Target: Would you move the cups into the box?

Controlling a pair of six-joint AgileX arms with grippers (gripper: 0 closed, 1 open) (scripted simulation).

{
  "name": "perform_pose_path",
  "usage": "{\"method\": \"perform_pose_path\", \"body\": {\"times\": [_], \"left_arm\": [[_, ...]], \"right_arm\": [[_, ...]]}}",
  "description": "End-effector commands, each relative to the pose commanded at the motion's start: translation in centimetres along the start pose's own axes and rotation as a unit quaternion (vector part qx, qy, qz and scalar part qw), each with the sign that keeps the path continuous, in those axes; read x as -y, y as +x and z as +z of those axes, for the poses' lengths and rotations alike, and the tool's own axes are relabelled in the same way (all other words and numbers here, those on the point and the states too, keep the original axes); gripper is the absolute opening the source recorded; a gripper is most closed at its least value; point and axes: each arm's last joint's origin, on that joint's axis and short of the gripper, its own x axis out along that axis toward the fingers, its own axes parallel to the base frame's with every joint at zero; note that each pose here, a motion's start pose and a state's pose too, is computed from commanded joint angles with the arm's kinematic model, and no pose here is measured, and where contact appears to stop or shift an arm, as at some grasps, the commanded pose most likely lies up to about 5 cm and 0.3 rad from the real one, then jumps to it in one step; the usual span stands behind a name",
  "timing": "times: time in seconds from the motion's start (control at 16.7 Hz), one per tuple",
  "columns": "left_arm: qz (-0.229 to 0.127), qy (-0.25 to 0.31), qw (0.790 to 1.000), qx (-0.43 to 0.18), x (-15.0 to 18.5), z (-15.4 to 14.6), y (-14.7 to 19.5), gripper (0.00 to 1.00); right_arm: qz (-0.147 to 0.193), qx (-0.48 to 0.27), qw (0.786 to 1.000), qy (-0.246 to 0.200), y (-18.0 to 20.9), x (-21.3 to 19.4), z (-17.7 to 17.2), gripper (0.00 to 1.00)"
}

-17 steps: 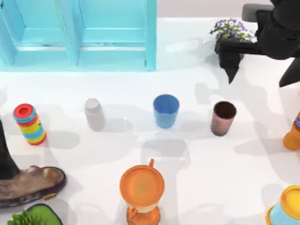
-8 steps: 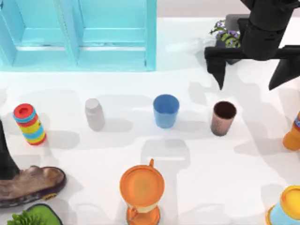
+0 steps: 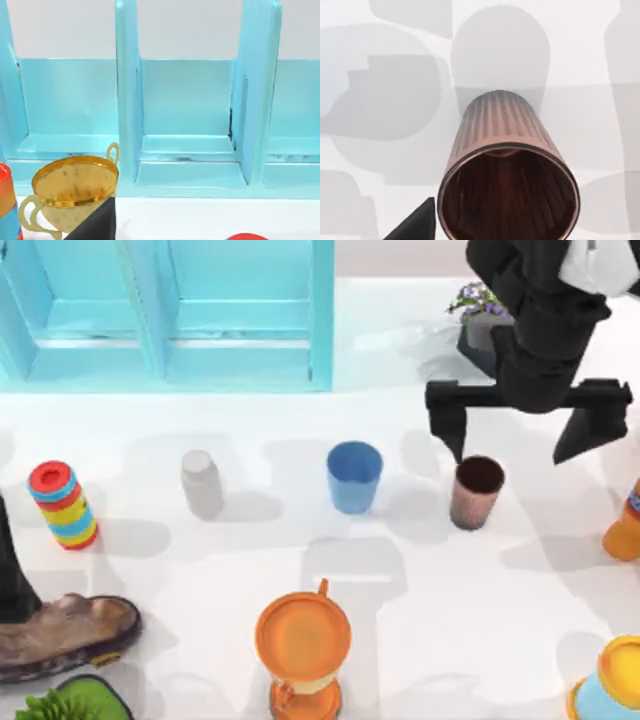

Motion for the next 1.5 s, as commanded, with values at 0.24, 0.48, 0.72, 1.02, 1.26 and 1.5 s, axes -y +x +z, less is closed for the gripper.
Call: {"method": "perform_pose_path", "body": {"times": [0.24,0.48,0.72,1.02,1.26,1.5], "left_arm": [[0.0,0.0,1.0,0.0,0.0,0.0,0.0,1.0],[0.0,0.0,1.0,0.0,0.0,0.0,0.0,1.0],[0.0,0.0,1.0,0.0,0.0,0.0,0.0,1.0],[0.0,0.0,1.0,0.0,0.0,0.0,0.0,1.0],[0.0,0.0,1.0,0.0,0.0,0.0,0.0,1.0],[0.0,0.0,1.0,0.0,0.0,0.0,0.0,1.0]], "right_arm": [[-0.002,-0.004,1.0,0.0,4.0,0.1,-0.4,1.0],[-0.002,-0.004,1.0,0.0,4.3,0.1,-0.5,1.0],[-0.002,-0.004,1.0,0.0,4.3,0.1,-0.5,0.77],[-0.002,-0.004,1.0,0.0,4.3,0.1,-0.5,0.4],[-0.002,-0.004,1.0,0.0,4.3,0.1,-0.5,0.1],[-0.002,-0.004,1.0,0.0,4.3,0.1,-0.5,0.0]]}}
